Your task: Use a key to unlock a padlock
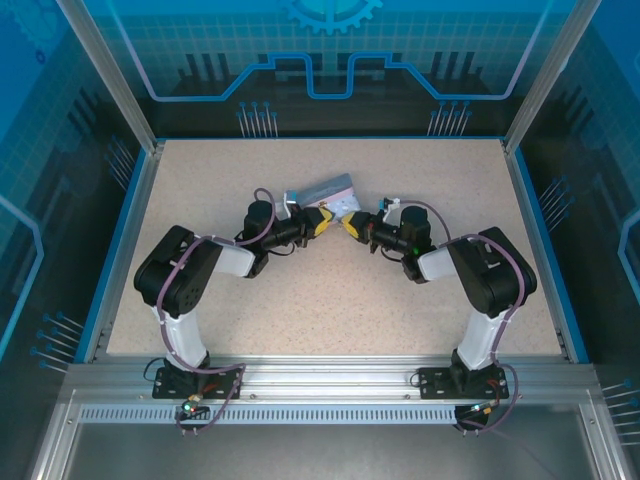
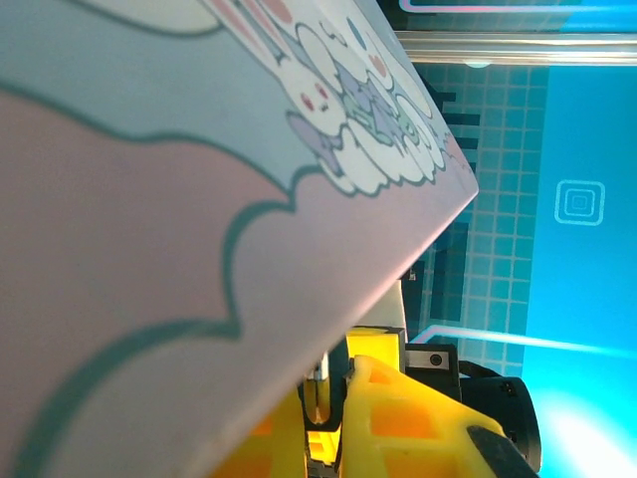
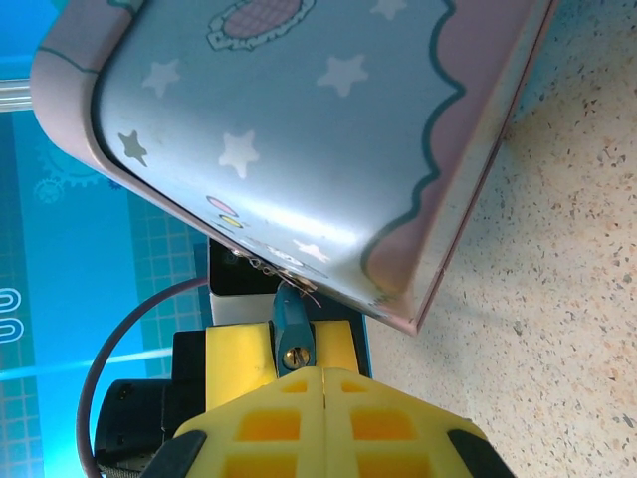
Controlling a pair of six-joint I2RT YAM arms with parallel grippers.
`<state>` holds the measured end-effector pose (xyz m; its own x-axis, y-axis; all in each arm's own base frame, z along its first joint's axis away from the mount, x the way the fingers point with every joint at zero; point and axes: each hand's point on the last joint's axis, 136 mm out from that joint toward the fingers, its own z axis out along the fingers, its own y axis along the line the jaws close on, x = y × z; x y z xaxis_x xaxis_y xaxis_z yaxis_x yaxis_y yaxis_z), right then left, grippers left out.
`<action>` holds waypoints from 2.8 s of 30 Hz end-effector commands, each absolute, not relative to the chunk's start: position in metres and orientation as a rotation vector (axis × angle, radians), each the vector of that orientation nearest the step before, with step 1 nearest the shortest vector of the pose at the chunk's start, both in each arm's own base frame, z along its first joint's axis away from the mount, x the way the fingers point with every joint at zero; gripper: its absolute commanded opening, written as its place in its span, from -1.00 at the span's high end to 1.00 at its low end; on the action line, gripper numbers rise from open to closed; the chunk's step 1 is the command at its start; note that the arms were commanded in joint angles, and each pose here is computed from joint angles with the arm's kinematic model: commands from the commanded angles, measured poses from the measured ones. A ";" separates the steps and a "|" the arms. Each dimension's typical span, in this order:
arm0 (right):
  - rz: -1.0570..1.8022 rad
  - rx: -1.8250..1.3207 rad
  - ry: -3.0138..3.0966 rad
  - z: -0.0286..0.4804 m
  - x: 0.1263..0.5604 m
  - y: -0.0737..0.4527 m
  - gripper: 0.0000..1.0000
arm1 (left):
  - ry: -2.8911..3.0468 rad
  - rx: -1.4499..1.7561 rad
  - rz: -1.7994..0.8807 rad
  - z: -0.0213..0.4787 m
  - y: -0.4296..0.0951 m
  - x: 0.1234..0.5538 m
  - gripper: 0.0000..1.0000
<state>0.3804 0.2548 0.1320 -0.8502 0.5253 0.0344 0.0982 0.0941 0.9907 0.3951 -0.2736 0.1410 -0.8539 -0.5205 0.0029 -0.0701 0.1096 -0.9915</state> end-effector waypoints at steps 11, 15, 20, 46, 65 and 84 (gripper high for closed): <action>1.839 0.549 2.037 0.142 0.372 0.270 1.00 | 2.051 -0.490 -1.865 0.156 -0.287 0.382 1.00; 1.832 0.564 2.040 0.138 0.374 0.266 1.00 | 2.052 -0.489 -1.866 0.156 -0.288 0.382 1.00; 1.824 0.555 2.030 0.143 0.383 0.264 1.00 | 2.065 -0.484 -1.864 0.154 -0.288 0.380 1.00; 1.740 0.393 2.121 0.110 0.380 0.276 1.00 | 2.061 -0.460 -1.891 0.162 -0.296 0.379 1.00; 1.774 0.338 2.124 0.124 0.389 0.295 1.00 | 2.086 -0.505 -1.867 0.148 -0.298 0.381 1.00; 1.362 0.065 2.347 0.144 0.351 0.235 -0.42 | 2.116 -0.603 -1.764 0.128 -0.281 0.398 1.00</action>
